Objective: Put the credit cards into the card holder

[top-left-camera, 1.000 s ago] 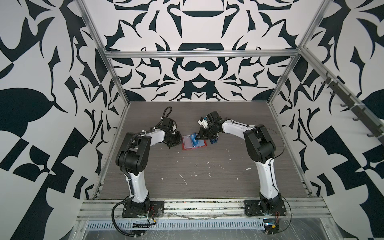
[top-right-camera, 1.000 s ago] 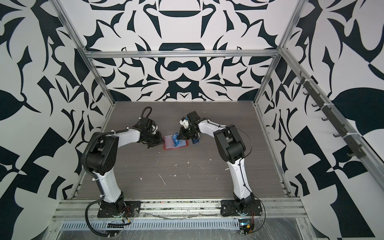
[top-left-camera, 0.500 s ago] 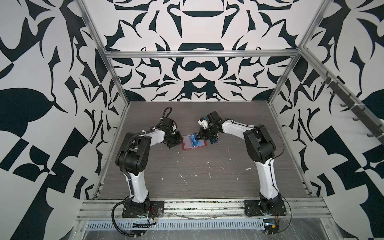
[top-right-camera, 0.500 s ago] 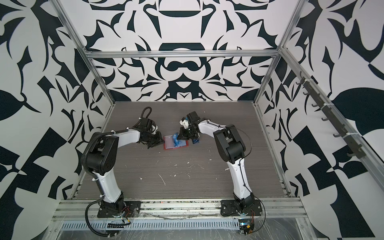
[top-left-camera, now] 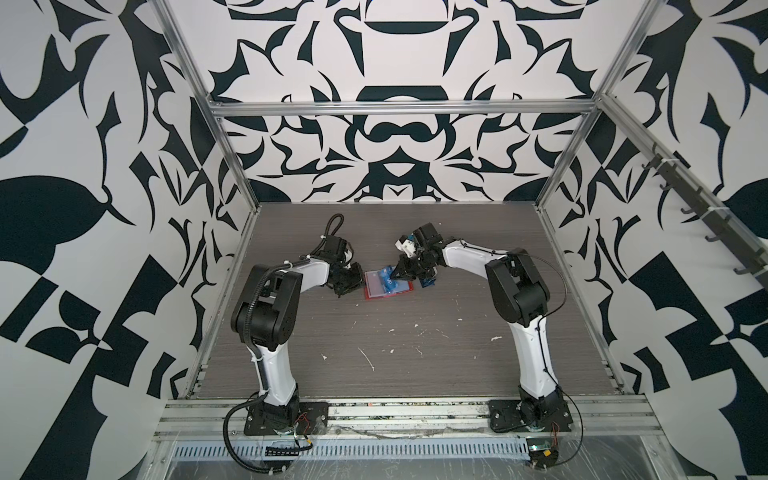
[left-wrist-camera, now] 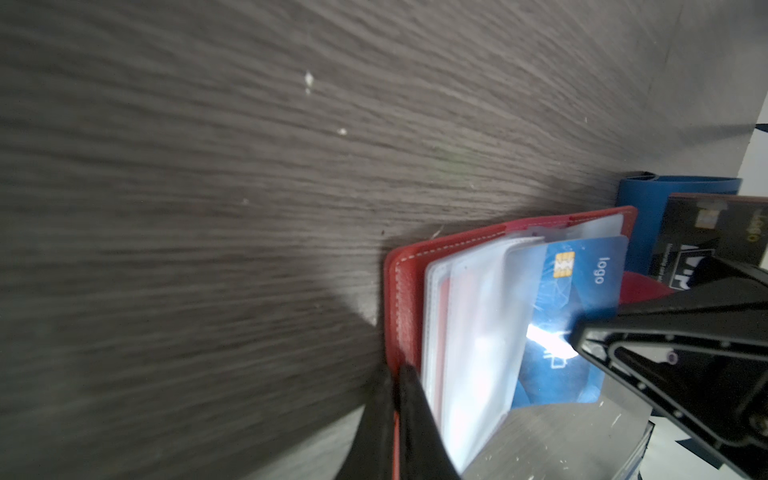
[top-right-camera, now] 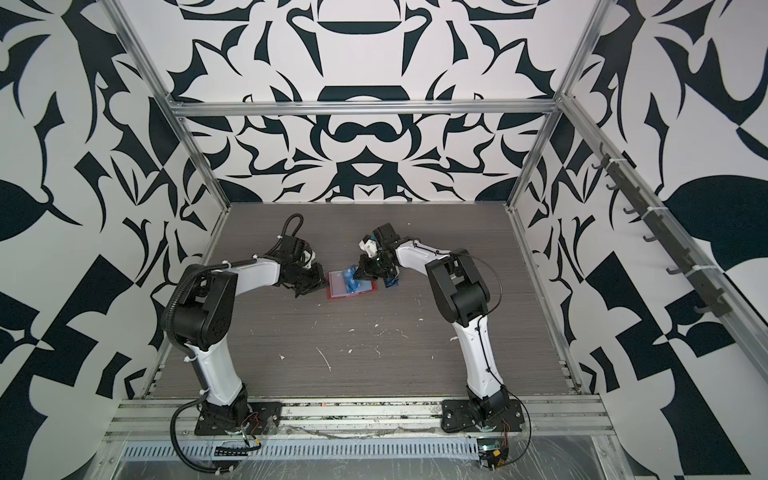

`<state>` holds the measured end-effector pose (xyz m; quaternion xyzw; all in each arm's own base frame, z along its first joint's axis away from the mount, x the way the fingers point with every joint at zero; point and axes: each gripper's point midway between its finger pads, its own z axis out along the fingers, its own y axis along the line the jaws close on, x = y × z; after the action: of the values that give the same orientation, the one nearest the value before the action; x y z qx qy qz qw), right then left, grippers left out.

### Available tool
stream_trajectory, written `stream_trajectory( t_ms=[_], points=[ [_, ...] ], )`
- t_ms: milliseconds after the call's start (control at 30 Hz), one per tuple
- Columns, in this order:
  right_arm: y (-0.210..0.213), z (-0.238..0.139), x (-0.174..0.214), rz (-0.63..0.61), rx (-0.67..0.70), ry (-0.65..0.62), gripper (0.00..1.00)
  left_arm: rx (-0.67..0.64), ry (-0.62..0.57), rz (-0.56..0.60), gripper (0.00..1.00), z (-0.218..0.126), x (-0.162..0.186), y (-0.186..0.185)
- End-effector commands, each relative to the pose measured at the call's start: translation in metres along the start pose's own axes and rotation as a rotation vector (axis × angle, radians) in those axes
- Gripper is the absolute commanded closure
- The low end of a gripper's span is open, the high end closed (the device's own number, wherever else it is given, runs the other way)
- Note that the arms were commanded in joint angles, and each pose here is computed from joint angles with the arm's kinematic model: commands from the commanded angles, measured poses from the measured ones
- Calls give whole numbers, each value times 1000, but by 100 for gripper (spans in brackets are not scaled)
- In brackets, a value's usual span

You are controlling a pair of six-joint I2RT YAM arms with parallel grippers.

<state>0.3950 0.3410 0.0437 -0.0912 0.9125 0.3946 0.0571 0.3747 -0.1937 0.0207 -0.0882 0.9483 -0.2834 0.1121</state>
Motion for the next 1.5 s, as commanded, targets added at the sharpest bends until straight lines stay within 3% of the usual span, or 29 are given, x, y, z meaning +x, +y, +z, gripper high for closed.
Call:
stream_trajectory(
  t_ms=[0,300,567,800,1033,1300,1467],
  points=[
    [-14,10,3,17,52,1,100,-121,98,-52,91,12,35,37],
    [-18,12,15,17,83,28,100,-128,94,-54,91,12,34,39],
    [-20,6,21,-21,181,29,72,-126,100,-55,91,14,35,38],
    [-10,-3,20,-84,257,21,54,-123,104,-52,92,15,36,37],
    [1,-16,16,-181,386,3,43,-125,107,-52,92,16,36,38],
    [15,-26,10,-236,430,-43,41,-121,118,-51,93,18,37,38],
    [19,-34,3,-246,447,-96,45,-122,120,-50,93,19,37,38]
  ],
)
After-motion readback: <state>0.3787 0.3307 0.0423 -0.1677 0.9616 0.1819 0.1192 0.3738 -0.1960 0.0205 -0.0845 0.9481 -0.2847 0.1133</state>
